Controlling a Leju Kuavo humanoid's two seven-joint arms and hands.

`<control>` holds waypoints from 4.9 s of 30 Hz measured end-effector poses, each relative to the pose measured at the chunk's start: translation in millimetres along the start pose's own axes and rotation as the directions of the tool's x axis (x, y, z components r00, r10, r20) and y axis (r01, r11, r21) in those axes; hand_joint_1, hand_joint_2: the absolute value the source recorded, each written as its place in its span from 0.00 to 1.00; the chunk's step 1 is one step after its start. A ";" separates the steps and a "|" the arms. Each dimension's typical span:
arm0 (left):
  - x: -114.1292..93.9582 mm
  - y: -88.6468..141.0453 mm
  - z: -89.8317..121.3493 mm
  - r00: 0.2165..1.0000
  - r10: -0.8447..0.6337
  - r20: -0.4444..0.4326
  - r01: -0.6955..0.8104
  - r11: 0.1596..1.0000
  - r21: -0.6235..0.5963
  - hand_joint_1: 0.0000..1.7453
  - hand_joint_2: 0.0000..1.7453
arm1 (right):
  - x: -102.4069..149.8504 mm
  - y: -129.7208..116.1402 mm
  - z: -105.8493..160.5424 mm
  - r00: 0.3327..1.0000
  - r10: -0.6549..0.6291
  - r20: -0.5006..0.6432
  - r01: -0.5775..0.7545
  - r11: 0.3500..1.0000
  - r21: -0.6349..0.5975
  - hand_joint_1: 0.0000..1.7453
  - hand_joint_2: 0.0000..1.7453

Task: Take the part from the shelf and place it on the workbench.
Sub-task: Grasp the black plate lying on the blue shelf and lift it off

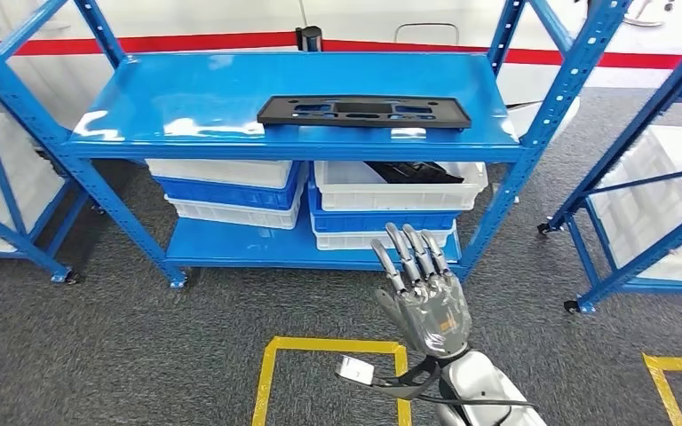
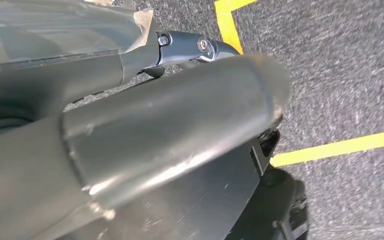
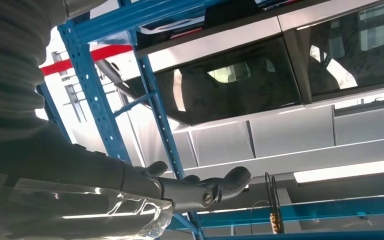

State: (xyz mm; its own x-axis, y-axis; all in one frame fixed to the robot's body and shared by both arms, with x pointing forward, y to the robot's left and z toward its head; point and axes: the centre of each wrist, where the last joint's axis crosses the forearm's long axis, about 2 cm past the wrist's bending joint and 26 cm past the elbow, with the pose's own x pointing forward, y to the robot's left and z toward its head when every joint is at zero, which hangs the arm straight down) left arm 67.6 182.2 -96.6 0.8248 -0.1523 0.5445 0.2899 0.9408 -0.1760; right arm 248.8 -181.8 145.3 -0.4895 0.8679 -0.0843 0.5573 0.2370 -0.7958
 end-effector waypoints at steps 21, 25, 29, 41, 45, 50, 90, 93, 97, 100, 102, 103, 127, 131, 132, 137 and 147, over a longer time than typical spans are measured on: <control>-3.8 -4.7 1.4 0.994 0.105 0.005 -0.105 0.994 0.018 0.00 0.00 | -2.3 1.7 9.2 1.000 0.003 -0.007 -0.002 1.000 0.023 0.00 1.00; -3.2 -8.4 1.1 0.993 0.118 0.007 -0.118 0.993 0.015 0.00 0.00 | -3.9 1.5 8.2 1.000 0.006 -0.010 -0.006 1.000 0.021 0.00 1.00; -3.7 -7.2 1.4 0.993 0.121 0.008 -0.121 0.992 0.019 0.00 0.00 | -3.8 1.3 7.2 1.000 0.006 -0.012 -0.006 1.000 0.018 0.00 1.00; -6.0 -0.3 2.4 0.993 0.114 -0.008 -0.113 0.992 0.052 0.00 0.00 | -2.7 1.4 6.7 1.000 0.001 -0.013 -0.001 1.000 0.017 0.00 1.00; -5.5 -2.6 2.1 0.993 0.117 -0.006 -0.116 0.992 0.049 0.00 0.00 | -2.8 1.3 6.6 1.000 0.001 -0.011 -0.001 1.000 0.016 0.00 1.00; -5.3 -3.2 2.0 0.993 0.117 -0.005 -0.117 0.992 0.048 0.00 0.00 | -2.9 1.3 6.6 1.000 0.001 -0.011 -0.001 1.000 0.016 0.00 0.50; -6.4 7.0 2.9 0.986 0.162 0.043 -0.162 0.987 0.008 0.00 0.00 | -8.2 1.8 -3.6 1.000 -0.009 -0.020 0.009 1.000 -0.001 0.00 0.00; -6.5 8.6 3.0 0.986 0.162 0.043 -0.162 0.987 0.009 0.00 0.00 | -8.1 2.5 -3.9 1.000 -0.011 -0.021 0.011 1.000 0.001 0.00 0.00; -6.1 12.1 3.0 0.986 0.160 0.037 -0.161 0.987 0.009 0.00 0.00 | -8.0 3.4 -3.7 1.000 -0.013 -0.021 0.013 1.000 0.005 0.00 0.00; -5.6 13.8 2.9 0.987 0.161 0.028 -0.161 0.987 0.003 0.00 0.00 | -8.9 3.2 -5.7 1.000 -0.011 -0.020 0.011 1.000 0.001 0.00 0.00; -1.8 16.3 1.5 0.987 0.162 -0.001 -0.162 0.987 -0.010 0.00 0.00 | -9.7 3.0 -7.7 1.000 -0.013 -0.021 0.013 1.000 -0.004 0.00 0.00; 1.8 18.7 0.3 0.986 0.162 -0.026 -0.162 0.987 -0.019 0.00 0.00 | -10.5 2.7 -9.3 1.000 -0.016 -0.023 0.015 1.000 -0.007 0.00 0.00; 24.5 39.0 -6.1 0.987 0.146 -0.063 -0.148 0.989 -0.024 0.00 0.00 | -16.9 5.0 -17.5 1.000 -0.013 -0.026 0.013 1.000 -0.009 0.00 0.00; 25.1 40.6 -6.1 0.988 0.144 -0.061 -0.146 0.989 -0.020 0.00 0.00 | -17.2 4.9 -18.6 1.000 -0.012 -0.025 0.012 1.000 -0.012 0.00 0.00; 25.4 40.8 -6.2 0.988 0.144 -0.060 -0.145 0.989 -0.020 0.00 0.00 | -17.2 4.9 -18.9 1.000 -0.012 -0.024 0.012 1.000 -0.012 0.00 0.00; 27.1 41.7 -6.6 0.988 0.143 -0.054 -0.145 0.989 -0.019 0.00 0.00 | -18.2 4.7 -20.7 1.000 -0.010 -0.023 0.009 1.000 -0.016 0.00 0.00; 29.0 42.1 -7.2 0.988 0.144 -0.053 -0.145 0.989 -0.018 0.00 0.00 | -23.8 6.3 -25.7 0.999 -0.030 -0.029 0.029 0.999 -0.016 0.00 1.00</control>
State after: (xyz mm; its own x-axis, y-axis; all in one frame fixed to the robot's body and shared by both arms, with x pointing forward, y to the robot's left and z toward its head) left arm 107.2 215.2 -94.1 0.8823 -0.0311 0.4696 0.1760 0.9472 -0.2680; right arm 281.2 -189.7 157.7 -0.4864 0.8726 -0.0434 0.5534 0.2693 -0.7882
